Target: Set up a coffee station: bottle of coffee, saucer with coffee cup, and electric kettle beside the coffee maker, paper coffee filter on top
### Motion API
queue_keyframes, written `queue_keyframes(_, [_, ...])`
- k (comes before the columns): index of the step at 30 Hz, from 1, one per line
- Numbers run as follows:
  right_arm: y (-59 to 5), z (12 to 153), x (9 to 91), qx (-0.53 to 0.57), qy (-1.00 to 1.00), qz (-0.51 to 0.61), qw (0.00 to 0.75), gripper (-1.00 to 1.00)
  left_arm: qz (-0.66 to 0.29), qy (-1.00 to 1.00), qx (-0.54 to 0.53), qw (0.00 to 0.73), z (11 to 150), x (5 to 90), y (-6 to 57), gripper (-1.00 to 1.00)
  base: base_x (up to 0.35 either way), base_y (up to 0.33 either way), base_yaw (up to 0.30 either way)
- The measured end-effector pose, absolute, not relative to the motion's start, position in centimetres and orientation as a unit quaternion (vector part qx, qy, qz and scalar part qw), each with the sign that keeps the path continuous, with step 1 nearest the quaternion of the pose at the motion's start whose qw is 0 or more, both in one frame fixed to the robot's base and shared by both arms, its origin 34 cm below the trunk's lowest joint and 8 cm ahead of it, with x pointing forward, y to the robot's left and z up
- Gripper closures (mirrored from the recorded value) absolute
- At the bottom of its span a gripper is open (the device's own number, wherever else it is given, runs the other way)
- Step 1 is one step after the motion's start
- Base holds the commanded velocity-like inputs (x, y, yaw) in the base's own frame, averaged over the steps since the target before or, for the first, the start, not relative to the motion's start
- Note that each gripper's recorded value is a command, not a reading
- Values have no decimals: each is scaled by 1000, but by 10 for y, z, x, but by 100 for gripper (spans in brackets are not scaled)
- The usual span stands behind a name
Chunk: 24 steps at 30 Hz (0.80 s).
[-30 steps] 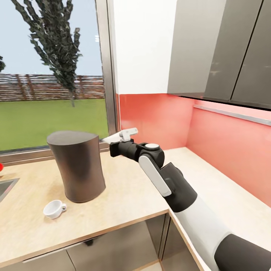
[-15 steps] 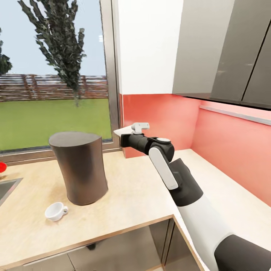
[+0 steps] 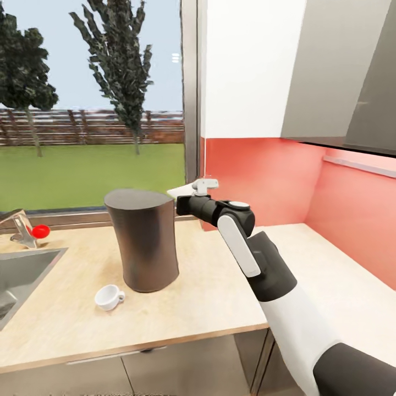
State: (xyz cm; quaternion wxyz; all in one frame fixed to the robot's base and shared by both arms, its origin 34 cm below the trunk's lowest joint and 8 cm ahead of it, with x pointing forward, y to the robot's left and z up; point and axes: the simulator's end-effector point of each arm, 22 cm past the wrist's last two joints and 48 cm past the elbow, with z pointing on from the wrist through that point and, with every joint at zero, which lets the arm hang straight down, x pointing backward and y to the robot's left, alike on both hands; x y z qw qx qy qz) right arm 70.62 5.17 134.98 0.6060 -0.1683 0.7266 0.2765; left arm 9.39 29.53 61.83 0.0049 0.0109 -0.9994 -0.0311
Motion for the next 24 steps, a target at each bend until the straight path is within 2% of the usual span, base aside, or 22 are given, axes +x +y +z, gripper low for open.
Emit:
queue_keyframes(2, [38,1352,712,-160,727,270,611,100,-31,-999,11,4,618,94,295,-100,176,0,60])
queue_keyframes(4, [-9,1372,727,-116,718,265,634,100,-31,-999,10,4,618,94,295,-100,164,0,14])
queue_keyframes(6, [-29,1381,733,-91,712,270,641,100,-30,-999,11,3,618,95,295,-100,67,0,6])
queue_keyframes(12, [-42,1440,744,-101,700,251,661,100,-30,-999,10,5,618,94,295,-100,12,0,1])
queue_keyframes(18, [-48,1469,791,-125,771,191,595,100,-29,-1000,10,6,618,93,294,-100,0,0,0])
queue_keyframes(24, [-53,1430,818,-120,824,157,531,100,-27,-1000,8,6,618,93,294,-100,0,0,0])
